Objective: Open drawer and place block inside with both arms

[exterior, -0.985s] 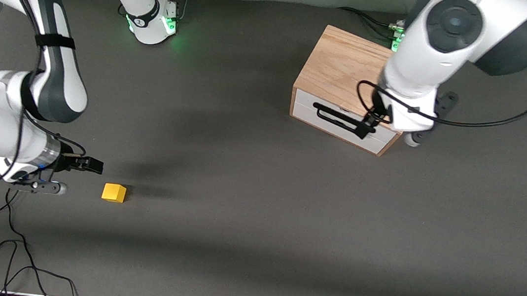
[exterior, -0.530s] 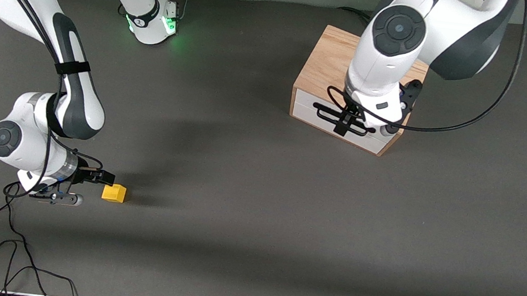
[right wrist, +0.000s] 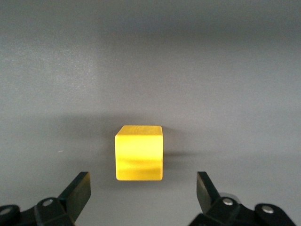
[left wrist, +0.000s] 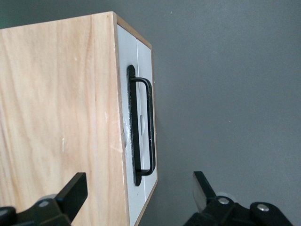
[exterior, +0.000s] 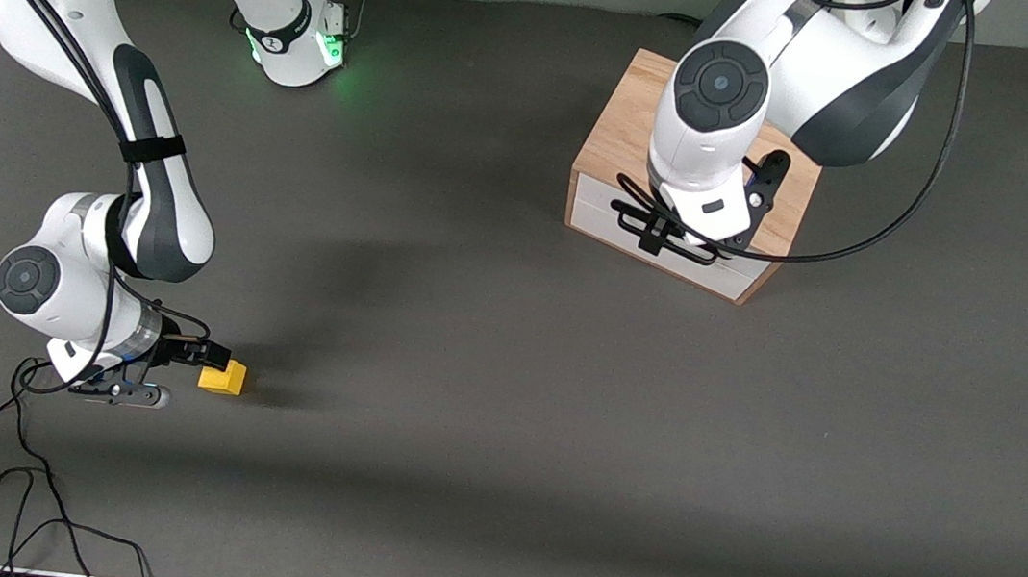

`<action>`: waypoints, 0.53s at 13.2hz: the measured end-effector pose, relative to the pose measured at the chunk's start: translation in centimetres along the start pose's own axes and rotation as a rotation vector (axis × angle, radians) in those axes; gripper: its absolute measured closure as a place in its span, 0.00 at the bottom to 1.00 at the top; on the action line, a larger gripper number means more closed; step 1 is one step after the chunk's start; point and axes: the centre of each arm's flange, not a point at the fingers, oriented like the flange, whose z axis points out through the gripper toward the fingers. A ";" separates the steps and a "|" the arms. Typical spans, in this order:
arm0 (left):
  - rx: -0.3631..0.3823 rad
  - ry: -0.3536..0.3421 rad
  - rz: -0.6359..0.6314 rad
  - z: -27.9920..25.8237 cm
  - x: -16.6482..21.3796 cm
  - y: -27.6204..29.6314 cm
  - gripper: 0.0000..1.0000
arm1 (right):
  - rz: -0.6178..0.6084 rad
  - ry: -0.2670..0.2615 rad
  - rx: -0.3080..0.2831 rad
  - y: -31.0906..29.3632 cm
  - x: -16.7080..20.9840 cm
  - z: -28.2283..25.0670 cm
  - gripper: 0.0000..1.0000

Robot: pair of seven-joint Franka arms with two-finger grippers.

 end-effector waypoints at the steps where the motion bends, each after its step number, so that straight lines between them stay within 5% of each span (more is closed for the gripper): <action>1: -0.007 -0.002 -0.001 1.3 0.3 0.3 0.00 | 0.000 -0.003 0.000 0.0 0.0 0.3 0.00; 7: -0.027 -0.002 -0.013 7.9 1.2 1.4 0.00 | 0.000 0.010 -0.001 0.0 0.1 1.8 0.00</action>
